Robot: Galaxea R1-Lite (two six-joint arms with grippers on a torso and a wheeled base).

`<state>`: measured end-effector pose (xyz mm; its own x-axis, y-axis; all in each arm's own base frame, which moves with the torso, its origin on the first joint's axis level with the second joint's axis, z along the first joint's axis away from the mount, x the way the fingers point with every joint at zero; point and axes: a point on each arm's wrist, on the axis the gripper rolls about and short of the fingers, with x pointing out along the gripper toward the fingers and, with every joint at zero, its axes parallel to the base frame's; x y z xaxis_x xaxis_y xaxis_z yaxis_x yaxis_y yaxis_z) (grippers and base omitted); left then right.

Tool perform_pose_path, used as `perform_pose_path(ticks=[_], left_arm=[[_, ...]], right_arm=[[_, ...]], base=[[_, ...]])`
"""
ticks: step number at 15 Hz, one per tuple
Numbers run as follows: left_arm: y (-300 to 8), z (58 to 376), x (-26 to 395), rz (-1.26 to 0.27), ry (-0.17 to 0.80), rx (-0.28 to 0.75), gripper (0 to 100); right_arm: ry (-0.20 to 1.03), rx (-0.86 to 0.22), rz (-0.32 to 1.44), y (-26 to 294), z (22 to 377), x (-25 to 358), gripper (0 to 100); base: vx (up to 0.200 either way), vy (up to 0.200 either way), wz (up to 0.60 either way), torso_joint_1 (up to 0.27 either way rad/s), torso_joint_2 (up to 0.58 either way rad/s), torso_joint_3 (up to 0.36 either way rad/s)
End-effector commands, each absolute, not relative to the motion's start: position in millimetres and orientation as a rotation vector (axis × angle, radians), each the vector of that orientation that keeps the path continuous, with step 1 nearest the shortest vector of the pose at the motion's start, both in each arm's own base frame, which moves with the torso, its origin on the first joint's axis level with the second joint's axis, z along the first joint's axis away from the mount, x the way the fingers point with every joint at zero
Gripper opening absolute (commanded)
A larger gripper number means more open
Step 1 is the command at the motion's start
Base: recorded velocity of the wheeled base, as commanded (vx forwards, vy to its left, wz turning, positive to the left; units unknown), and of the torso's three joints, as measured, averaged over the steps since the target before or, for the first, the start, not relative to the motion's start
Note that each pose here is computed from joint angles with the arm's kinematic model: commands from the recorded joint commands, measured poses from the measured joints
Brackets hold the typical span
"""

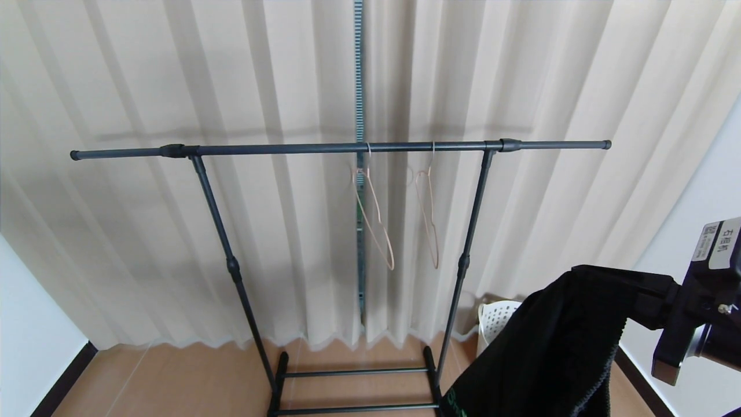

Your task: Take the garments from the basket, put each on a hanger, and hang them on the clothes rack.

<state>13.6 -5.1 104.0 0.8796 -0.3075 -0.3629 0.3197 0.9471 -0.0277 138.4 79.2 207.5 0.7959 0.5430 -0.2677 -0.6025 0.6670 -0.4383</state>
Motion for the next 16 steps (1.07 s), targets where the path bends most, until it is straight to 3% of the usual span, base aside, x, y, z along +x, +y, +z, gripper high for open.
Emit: perform_pose_path(ticks=[1,5,8,12,16], left_arm=[[-19.1,127.6,47.9,-0.404,0.467,0.056,100],[-28.8,140.0,71.9,-0.439,0.395,0.033,100],[-33.2,155.0,77.8,-0.494,0.354,0.021,100],[-59.4,164.9,98.1,-0.632,0.421,0.029,100],[-108.8,189.8,147.6,-0.648,0.557,-0.225,100]], right_arm=[[0.107,-0.522,0.668,83.1,210.3,137.3,0],[0.095,-0.461,0.676,87.5,220.5,139.6,0],[0.066,-0.476,0.689,123.7,241.5,160.1,0],[0.105,-0.415,0.648,165.1,248.9,189.2,0],[0.135,-0.312,0.578,196.6,257.5,213.0,0]], base=[[0.0,0.0,0.0,0.0,0.0,0.0],[0.0,0.0,0.0,0.0,0.0,0.0],[0.0,0.0,0.0,0.0,0.0,0.0],[0.0,0.0,0.0,0.0,0.0,0.0],[0.0,0.0,0.0,0.0,0.0,0.0]])
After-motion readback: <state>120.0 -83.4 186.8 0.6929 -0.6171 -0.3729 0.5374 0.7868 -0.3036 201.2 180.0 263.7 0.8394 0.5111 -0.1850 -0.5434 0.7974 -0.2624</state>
